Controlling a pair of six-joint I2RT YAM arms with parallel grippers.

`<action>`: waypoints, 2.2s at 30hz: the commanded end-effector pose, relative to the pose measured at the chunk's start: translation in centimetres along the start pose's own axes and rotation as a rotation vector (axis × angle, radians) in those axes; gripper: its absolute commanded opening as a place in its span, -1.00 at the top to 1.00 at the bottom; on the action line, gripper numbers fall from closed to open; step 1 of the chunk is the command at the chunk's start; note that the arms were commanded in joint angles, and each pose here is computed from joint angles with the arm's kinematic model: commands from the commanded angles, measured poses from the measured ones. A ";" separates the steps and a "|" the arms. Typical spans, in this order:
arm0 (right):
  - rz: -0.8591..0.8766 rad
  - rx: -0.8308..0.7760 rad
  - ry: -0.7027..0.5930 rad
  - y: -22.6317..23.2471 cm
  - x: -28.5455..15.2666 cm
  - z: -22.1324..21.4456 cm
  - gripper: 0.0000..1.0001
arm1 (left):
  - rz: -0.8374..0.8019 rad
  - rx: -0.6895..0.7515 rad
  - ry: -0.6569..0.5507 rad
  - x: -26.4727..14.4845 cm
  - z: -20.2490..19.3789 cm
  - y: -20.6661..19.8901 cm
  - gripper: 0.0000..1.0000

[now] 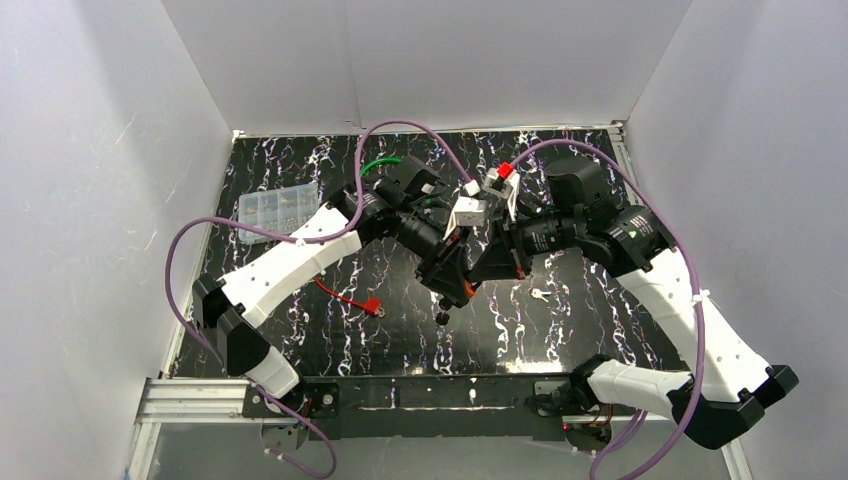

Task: Unlock with the key
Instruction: Pick up the lock from the center of the board, then unlock the lock.

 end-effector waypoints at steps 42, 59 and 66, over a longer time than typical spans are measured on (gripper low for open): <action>-0.557 -0.446 -0.802 -1.9 2.3 5.4 -0.49 | 1.189 -0.547 -0.329 -12.2 3.2 8.3 1.00; -0.614 -0.479 -0.810 -3.4 8.6 5.6 -0.39 | 1.224 -0.642 -0.416 -12.9 4.0 8.1 1.00; -0.710 -0.615 -0.768 -4.3 10.7 5.9 -0.21 | 1.199 -0.708 -0.487 -13.4 5.1 7.6 1.00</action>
Point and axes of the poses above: each gripper's point midway between its finger pads, its own x axis out along the fingers, its own y axis along the line the jaws close on, z = x × y, the point moved 8 cm from there along -x, back along the fingers, and after that the axes turned 13 degrees about x, right-handed, at the moved point
